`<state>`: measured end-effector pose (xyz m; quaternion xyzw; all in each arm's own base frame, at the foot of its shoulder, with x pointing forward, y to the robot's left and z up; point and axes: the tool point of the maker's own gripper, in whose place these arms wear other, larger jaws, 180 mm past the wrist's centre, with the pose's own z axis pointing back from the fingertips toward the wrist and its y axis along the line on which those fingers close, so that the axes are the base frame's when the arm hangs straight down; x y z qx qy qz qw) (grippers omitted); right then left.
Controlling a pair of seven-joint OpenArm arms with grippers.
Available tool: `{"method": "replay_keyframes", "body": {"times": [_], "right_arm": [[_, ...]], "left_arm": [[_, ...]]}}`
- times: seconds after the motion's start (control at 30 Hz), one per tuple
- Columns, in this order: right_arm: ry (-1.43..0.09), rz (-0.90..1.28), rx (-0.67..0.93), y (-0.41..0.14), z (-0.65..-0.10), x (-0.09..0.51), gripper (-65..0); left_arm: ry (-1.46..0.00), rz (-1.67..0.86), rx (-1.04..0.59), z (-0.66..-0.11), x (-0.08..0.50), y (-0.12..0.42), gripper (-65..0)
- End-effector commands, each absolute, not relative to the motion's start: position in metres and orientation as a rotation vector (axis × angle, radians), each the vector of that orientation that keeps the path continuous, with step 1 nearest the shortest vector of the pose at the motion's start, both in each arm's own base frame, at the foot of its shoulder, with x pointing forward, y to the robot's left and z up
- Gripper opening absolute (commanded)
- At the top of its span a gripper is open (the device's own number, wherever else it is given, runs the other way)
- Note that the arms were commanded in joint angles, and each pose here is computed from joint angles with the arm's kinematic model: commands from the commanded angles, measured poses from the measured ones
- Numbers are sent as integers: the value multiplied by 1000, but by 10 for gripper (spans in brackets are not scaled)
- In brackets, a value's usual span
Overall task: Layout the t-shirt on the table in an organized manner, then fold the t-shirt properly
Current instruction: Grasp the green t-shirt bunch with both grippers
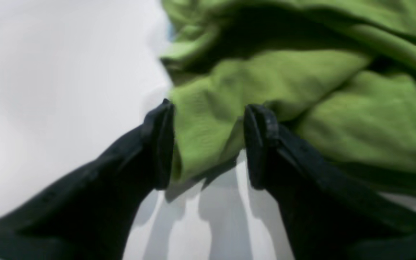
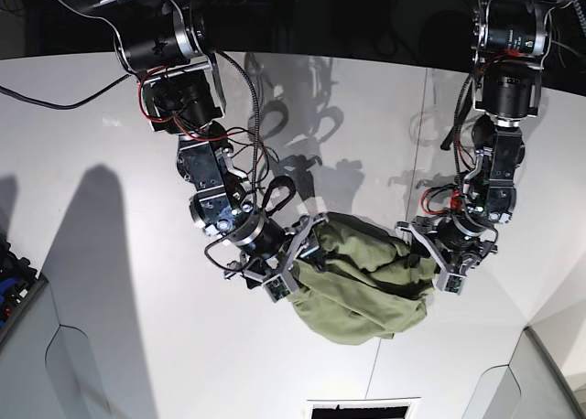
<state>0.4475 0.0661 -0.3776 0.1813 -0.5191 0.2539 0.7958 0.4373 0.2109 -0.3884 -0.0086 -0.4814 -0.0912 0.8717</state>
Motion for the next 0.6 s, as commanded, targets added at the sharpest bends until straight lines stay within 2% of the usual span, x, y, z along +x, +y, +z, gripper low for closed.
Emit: {"method": "replay_keyframes", "body": {"times": [0.0, 0.13, 0.17, 0.23, 0.3, 0.37, 0.43, 0.57], "right_arm": [[-1180, 556, 402, 75, -356, 459, -290], [-1160, 538, 377, 76, -365, 457, -307], [-1160, 538, 376, 76, -366, 457, -349], [-1164, 537, 372, 76, -365, 458, -480], [-1171, 537, 373, 76, -363, 460, -592], [-1189, 538, 376, 77, -359, 461, -650], [-1196, 572, 352, 76, -359, 461, -650], [-1226, 622, 308, 74, -351, 464, -650]], "left_arm": [[-1060, -193, -14, -370, 450, 215, -319], [-1072, -188, -31, -371, 451, 208, -320], [-1073, -188, -32, -370, 451, 207, -322], [-1077, -188, -32, -370, 451, 207, -345], [-1075, -188, -30, -370, 451, 208, -444], [-1074, -189, -29, -370, 451, 209, -562], [-1076, -190, -24, -369, 451, 211, -649], [-1098, -203, -2, -358, 453, 219, -650]]}}
